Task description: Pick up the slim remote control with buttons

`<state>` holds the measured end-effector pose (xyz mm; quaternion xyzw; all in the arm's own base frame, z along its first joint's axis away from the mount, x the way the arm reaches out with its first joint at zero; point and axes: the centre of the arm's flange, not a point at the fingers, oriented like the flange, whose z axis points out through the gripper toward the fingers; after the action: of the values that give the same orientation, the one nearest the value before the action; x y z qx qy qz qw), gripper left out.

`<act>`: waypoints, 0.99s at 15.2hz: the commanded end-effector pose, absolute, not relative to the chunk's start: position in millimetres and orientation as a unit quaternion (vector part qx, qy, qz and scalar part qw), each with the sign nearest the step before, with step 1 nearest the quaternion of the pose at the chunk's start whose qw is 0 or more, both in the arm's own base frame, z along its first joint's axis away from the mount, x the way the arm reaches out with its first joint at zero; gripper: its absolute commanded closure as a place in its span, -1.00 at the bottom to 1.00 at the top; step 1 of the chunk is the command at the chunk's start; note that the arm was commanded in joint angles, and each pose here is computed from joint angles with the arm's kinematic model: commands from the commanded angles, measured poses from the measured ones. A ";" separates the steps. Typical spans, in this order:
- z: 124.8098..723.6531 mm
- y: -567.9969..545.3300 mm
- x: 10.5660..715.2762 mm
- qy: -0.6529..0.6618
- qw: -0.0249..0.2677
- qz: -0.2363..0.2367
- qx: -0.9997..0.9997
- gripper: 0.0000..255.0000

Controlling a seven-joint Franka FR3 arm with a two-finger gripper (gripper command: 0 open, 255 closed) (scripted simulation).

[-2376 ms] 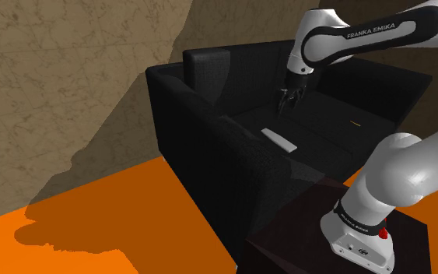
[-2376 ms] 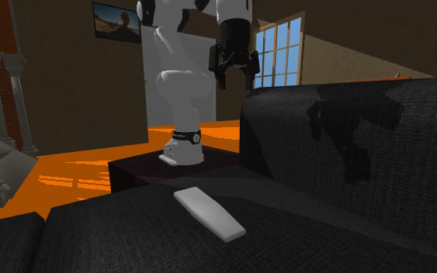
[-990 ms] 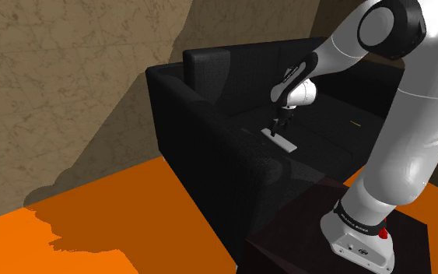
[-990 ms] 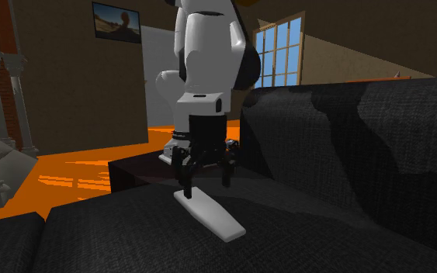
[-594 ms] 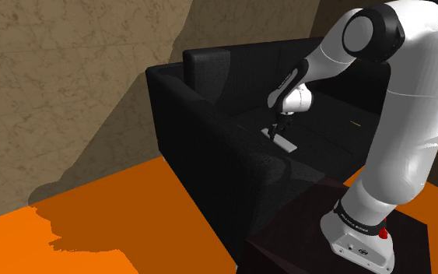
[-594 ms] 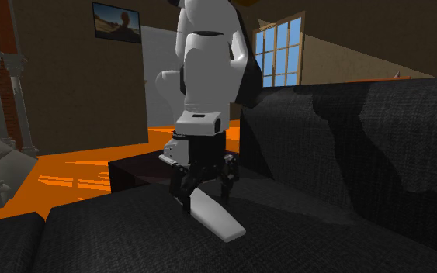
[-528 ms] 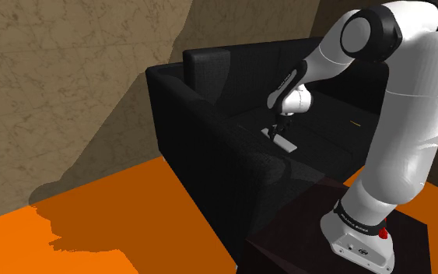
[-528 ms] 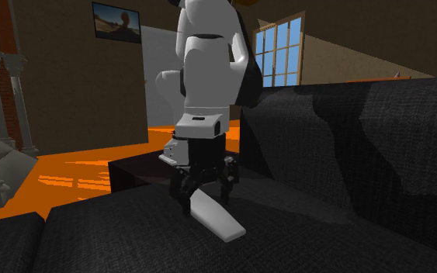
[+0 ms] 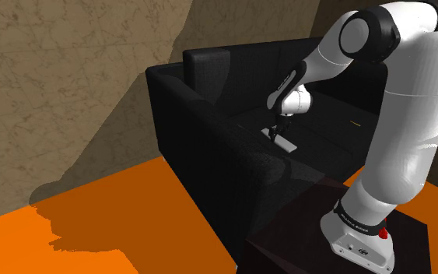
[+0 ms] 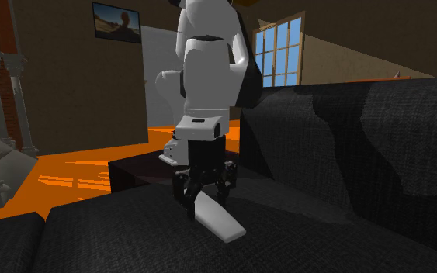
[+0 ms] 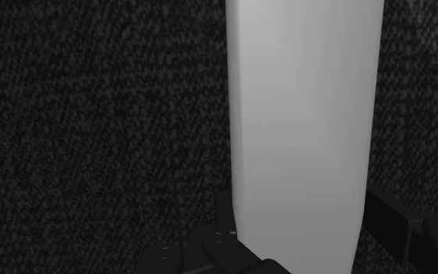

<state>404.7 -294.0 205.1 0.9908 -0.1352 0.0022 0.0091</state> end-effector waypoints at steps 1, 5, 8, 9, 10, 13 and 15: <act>204.5 -294.0 404.5 -0.135 0.009 0.002 0.991 1.00; 214.9 -293.6 404.1 -0.135 0.009 0.002 0.991 1.00; 230.8 -293.6 404.1 -0.135 0.009 0.002 0.991 1.00; 236.0 -293.6 404.1 -0.135 0.009 0.002 0.991 1.00; 241.3 -293.6 404.1 -0.135 0.009 0.002 0.991 1.00; 257.2 -293.6 404.1 -0.135 0.009 0.002 0.991 1.00; 267.7 -293.6 404.1 -0.135 0.009 0.002 0.991 1.00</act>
<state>404.4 -293.8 262.3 0.9908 -0.1351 0.0018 0.0092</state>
